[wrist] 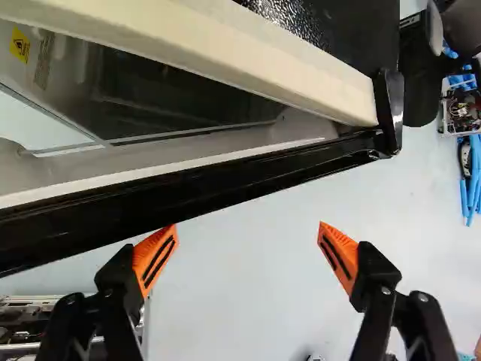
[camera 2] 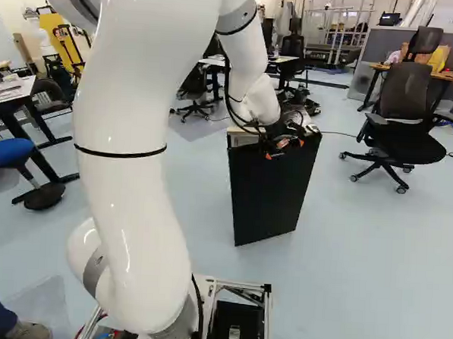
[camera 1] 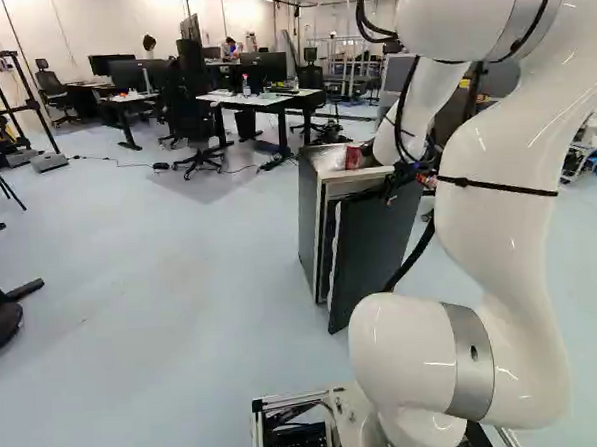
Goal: Grab a drink from the fridge
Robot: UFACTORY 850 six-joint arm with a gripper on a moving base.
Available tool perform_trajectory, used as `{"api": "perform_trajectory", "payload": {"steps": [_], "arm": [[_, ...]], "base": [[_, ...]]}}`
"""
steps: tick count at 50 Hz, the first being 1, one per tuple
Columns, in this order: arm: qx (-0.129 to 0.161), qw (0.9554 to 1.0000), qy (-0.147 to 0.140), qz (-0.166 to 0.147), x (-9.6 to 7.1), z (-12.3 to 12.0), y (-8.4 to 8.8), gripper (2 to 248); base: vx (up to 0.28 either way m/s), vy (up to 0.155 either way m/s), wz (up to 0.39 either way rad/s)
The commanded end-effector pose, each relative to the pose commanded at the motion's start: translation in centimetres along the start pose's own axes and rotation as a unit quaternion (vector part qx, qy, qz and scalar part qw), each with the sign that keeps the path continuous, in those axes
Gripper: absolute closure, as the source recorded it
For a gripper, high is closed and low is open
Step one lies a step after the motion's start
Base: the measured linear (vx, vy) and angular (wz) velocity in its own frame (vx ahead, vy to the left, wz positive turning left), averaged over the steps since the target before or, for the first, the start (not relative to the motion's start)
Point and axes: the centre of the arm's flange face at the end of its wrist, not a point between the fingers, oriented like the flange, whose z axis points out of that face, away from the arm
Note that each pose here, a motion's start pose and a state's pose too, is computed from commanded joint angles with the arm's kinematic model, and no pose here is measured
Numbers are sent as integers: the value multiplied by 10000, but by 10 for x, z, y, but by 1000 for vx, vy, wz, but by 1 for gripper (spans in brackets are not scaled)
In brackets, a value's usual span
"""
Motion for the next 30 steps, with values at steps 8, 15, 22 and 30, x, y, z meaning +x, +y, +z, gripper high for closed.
{"api": "perform_trajectory", "payload": {"steps": [8, 15, 22, 30], "arm": [[12, 9999, -100, 67, 3, 1, -2, 3], [25, 9997, -196, 132, 5, 2, -4, 3], [41, 9994, -294, 197, 8, 2, -6, 3], [62, 9989, -378, 258, 11, 3, -9, 3]], "base": [[0, 0, 0], [0, 0, 0], [0, 0, 0], [0, 0, 0]]}}
